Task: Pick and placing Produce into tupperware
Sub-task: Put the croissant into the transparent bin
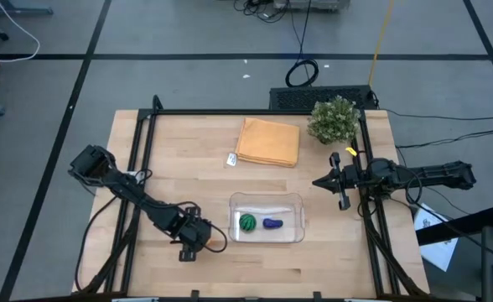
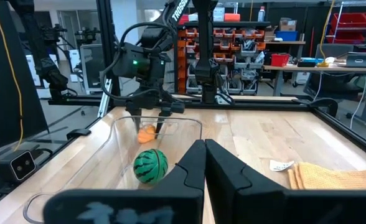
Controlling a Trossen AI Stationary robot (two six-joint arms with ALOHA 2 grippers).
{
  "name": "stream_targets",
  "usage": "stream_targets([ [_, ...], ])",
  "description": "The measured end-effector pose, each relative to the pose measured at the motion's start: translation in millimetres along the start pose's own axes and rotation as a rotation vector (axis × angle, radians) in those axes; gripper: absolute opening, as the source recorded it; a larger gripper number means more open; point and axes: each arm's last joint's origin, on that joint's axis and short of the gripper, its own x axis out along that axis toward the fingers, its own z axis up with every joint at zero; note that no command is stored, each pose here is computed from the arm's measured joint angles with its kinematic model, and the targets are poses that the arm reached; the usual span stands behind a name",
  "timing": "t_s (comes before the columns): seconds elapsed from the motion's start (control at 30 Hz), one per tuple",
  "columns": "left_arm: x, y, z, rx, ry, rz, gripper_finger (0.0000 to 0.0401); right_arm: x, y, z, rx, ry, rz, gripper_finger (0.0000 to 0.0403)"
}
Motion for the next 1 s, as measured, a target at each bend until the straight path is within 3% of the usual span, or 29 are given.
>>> stream_targets([
  [0.33,-19.9,0.3,11.3,0.039,0.068,0.040,0.0239,0.0,0.0,0.0,0.000,0.000,0.000,0.0000],
  [0.73,-28.4,0.9,21.5,0.024,0.052,0.047,0.0239,0.0,0.0,-0.1,0.001,0.001,0.000,0.0000],
  [1.0,-22.7,-2.7,13.0,0.158,0.039,0.085,0.0239,0.0,0.0,-1.1,0.001,0.011,0.000,0.0000],
])
